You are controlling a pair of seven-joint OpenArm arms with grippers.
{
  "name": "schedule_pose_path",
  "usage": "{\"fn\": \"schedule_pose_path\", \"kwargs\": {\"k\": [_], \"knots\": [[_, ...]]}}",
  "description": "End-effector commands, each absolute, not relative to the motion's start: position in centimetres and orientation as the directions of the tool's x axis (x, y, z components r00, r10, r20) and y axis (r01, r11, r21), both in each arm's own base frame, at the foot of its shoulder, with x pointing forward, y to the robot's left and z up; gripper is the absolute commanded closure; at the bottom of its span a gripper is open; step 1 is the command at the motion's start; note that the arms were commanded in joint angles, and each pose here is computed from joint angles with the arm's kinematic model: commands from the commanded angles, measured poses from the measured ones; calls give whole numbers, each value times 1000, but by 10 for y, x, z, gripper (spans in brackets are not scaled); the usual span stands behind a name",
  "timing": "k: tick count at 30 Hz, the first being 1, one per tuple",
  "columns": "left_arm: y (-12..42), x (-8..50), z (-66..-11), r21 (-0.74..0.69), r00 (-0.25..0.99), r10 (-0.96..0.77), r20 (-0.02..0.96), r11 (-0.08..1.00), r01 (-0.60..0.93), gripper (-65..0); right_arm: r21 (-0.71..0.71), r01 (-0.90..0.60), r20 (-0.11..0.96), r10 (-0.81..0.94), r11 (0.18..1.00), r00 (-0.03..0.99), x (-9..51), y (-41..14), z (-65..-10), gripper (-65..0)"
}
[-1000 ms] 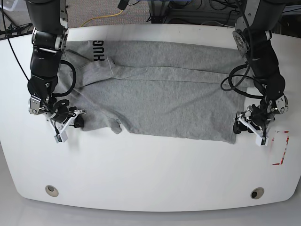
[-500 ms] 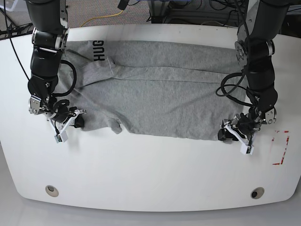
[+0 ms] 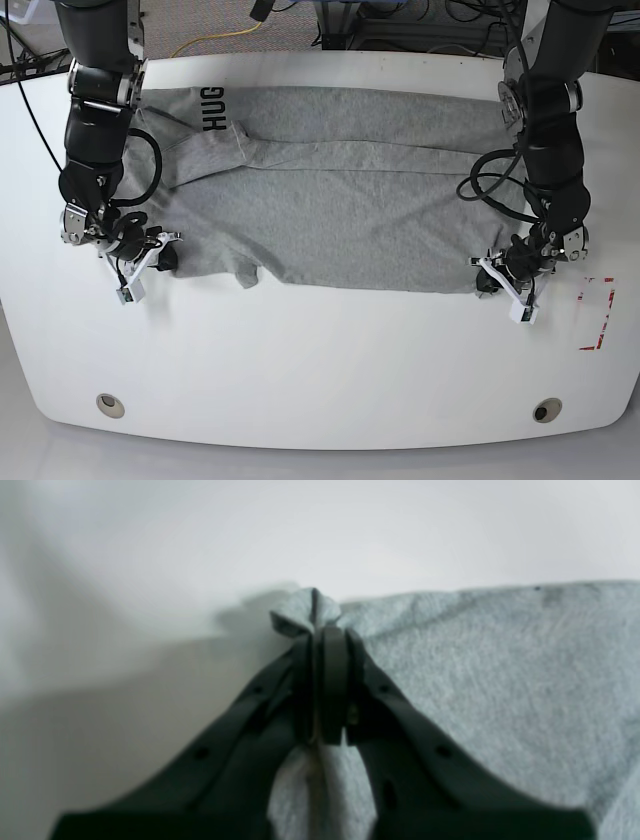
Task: Fold the T-shirt properly
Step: 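Fold the hem up over the shirt toward the collar with both grippers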
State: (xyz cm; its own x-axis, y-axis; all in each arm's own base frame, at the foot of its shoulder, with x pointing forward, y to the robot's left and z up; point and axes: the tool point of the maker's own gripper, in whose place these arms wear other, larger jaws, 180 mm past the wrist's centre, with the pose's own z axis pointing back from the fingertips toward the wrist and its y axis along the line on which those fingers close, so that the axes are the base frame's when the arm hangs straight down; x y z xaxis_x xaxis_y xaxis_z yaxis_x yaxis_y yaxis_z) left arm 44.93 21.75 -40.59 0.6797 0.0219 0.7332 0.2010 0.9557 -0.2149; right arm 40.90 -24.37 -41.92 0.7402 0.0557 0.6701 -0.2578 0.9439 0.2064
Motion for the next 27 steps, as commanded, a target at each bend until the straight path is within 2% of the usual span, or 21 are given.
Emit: {"fn": "schedule_pose_path", "kwargs": {"k": [1,10,21,27], "knots": [[226,468,-372,-160,607,-7,795,963,219,0,117,-303,745,118,946,656,433,-251,-376,0],[233,460,-342,-47,512,-88,854,968,245,0,2,-351,755,229,936,615,442,-250,-337,0],[238,433,-314,102,478,-223,850,959,265,0,-136,-381,740,349,915,575,440,-251,-296,0],[228,417,-292,175,415,-282,865,945,277,0,-194,-347,738,370,917,564,426,-262,-278,0]]}}
